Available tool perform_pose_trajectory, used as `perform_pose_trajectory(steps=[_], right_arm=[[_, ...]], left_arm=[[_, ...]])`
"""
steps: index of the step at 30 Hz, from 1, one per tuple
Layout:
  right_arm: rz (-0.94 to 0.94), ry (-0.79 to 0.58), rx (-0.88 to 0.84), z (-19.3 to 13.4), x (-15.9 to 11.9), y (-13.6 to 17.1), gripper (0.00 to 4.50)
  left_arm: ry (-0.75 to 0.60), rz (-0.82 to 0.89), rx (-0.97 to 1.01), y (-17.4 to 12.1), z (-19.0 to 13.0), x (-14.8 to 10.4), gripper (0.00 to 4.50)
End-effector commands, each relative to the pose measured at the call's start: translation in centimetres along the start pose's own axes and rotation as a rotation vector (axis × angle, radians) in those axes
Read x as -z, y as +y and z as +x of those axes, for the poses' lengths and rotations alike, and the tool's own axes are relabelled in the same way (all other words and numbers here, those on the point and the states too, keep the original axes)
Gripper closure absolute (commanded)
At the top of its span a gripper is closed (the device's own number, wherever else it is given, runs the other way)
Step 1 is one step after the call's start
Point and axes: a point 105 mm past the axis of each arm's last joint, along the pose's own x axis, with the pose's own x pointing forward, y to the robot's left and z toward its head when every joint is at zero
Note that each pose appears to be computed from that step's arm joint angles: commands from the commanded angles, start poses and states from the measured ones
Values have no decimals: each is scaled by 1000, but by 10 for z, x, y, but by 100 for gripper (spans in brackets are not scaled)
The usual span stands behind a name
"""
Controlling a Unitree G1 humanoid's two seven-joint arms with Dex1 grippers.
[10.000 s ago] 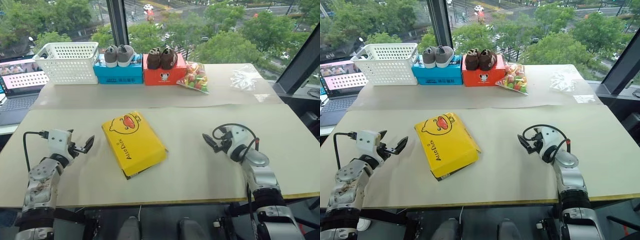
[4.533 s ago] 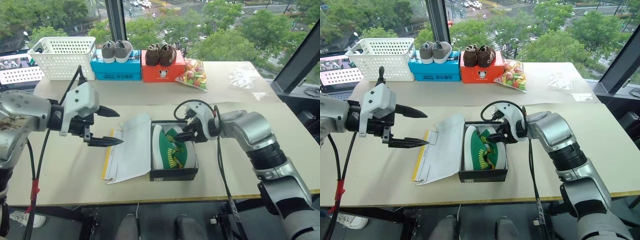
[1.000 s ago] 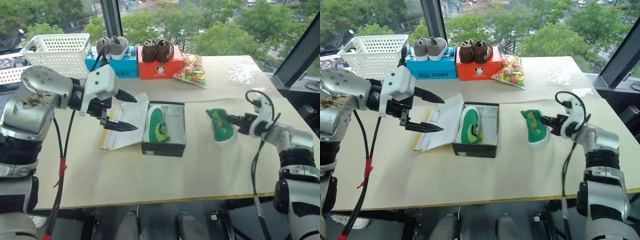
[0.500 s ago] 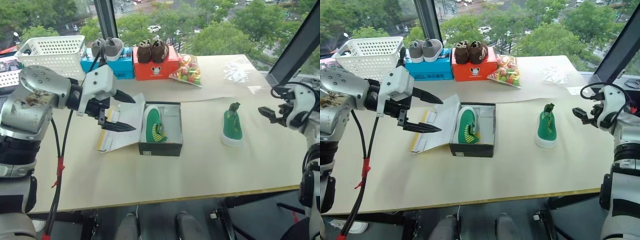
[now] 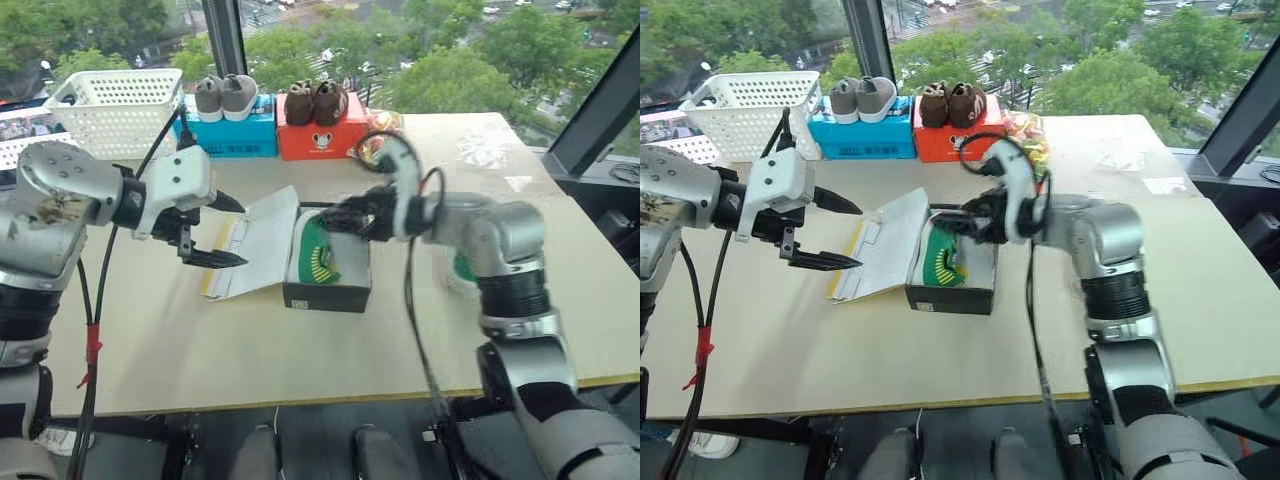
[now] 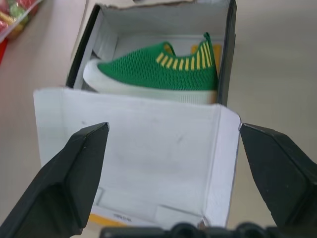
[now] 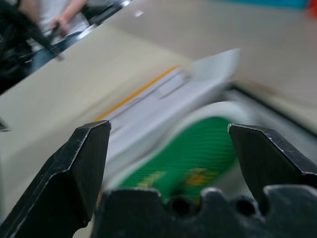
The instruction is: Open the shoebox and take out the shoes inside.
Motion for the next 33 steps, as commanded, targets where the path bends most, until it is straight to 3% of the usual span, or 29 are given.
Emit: perform_pose_trajectory(steps=[1,8,15,20,23,26,31,33], right_arm=[[11,12,-56,-4,5,6,2],[45,74,-84,9,19,5,2],[7,-61,-72,0,-23,0,2],[-50,-32,-12,-7,-28,-10,2],[-282,89,125,-8,-12,-32,2],[-542,128,124,-8,-8,-35,2],[-659,190,22,-4,-4,-27,2],[-619,233,30,-4,2,-33,2]], left_arm=[[-7,45,-62,4,-11,-12,0],[-4,38,-84,3,-13,-13,0],[-11,19,-94,-2,-16,-14,0],[-15,15,-101,-4,-16,-15,0],[-18,15,-101,-5,-16,-16,0],[-20,13,-103,-5,-16,-16,0],[-18,12,-105,-3,-15,-15,0],[-23,12,-106,-3,-14,-15,0]])
